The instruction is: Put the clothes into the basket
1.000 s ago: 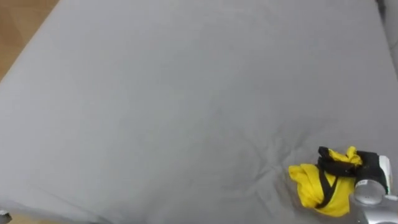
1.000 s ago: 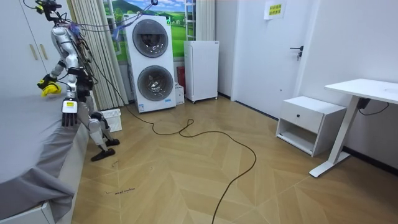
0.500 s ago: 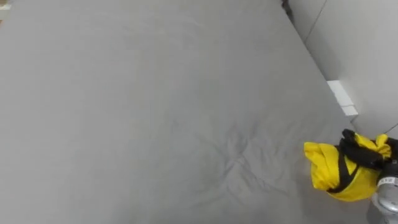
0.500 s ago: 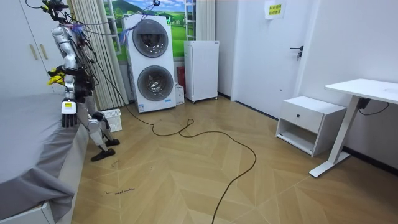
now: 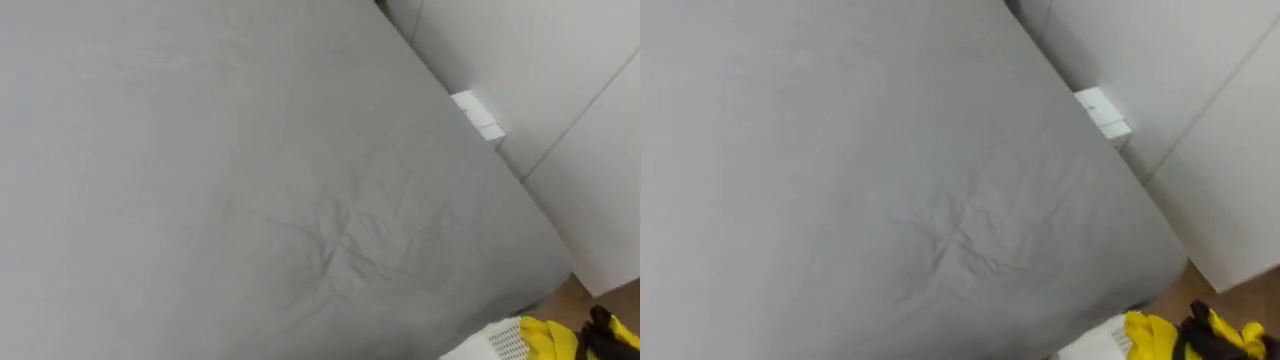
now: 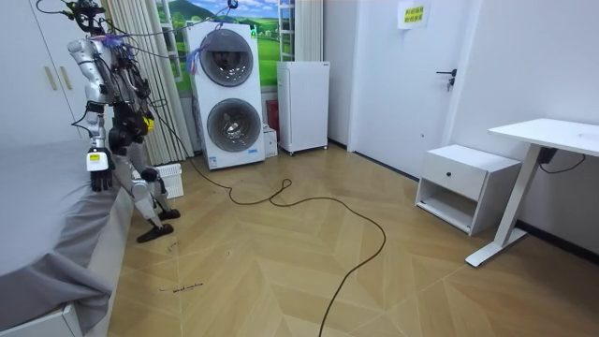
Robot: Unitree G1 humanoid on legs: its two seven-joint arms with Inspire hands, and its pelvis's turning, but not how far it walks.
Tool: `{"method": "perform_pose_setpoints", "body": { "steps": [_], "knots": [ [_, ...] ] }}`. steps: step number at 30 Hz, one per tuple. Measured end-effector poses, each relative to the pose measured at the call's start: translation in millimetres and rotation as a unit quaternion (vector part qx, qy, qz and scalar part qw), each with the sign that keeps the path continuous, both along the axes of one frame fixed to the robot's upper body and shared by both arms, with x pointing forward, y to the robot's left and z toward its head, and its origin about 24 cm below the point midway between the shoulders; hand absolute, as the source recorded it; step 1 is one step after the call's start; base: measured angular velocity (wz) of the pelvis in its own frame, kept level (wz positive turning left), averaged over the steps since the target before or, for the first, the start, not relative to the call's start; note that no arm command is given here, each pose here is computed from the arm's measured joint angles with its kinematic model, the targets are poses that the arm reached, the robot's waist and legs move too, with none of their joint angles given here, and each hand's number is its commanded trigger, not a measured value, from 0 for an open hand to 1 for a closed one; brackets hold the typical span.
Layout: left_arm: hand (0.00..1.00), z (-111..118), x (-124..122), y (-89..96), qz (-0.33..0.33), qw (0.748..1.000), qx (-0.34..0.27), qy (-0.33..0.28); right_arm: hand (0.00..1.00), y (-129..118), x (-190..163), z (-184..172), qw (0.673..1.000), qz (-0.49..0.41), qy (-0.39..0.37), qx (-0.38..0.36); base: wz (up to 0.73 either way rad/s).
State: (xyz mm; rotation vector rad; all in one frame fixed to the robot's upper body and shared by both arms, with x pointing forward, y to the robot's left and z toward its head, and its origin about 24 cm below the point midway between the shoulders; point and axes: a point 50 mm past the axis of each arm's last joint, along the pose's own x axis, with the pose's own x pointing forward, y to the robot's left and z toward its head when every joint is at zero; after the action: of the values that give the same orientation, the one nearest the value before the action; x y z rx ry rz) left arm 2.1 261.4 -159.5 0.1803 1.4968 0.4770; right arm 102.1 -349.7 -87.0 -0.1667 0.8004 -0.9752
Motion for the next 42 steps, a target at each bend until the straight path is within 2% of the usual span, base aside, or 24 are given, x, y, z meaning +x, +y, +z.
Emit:
{"method": "perform_pose_setpoints", "body": {
  "steps": [4,8,16,19,20,21,22,30,42],
  "knots": [
    [0.00,-0.9,-1.4,-2.9,-0.007,1.000,-0.004,0.010,1.00,-1.7,0.8,-1.1,1.000,-0.018,-0.002,0.005,-0.25],
    [0.00,-3.5,-0.2,-11.7,-0.016,1.000,-0.017,0.011,1.00,-6.8,20.7,4.1,0.999,-0.028,-0.016,-0.003,-0.27],
    [0.00,-7.5,23.3,-19.2,-0.048,0.999,-0.023,0.009,1.00,-15.3,59.2,23.4,0.997,-0.038,-0.063,-0.030,-0.11],
    [0.00,-8.1,31.7,-20.9,-0.028,0.999,-0.031,-0.007,1.00,-19.0,66.7,30.8,0.995,-0.045,-0.071,-0.046,-0.11],
    [0.00,-8.1,33.8,-21.4,-0.026,0.999,-0.032,-0.010,0.96,-19.6,67.1,31.5,0.995,-0.048,-0.071,-0.049,-0.05],
    [0.00,-8.2,36.7,-22.7,-0.033,0.999,-0.033,-0.014,0.18,-20.7,66.7,31.4,0.995,-0.053,-0.069,-0.052,-0.08],
    [0.00,-8.1,38.5,-23.3,-0.035,0.999,-0.033,-0.020,0.00,-20.6,66.9,30.4,0.995,-0.059,-0.067,-0.052,-0.09],
    [0.00,-7.1,47.8,-23.2,-0.014,0.998,-0.031,-0.053,0.00,-27.0,70.7,35.6,0.989,-0.108,-0.081,-0.054,0.02],
    [0.00,-5.6,51.0,-19.9,-0.036,0.997,-0.022,-0.068,0.00,-47.6,73.4,55.5,0.982,-0.119,-0.108,-0.099,0.05]
  ]
}}
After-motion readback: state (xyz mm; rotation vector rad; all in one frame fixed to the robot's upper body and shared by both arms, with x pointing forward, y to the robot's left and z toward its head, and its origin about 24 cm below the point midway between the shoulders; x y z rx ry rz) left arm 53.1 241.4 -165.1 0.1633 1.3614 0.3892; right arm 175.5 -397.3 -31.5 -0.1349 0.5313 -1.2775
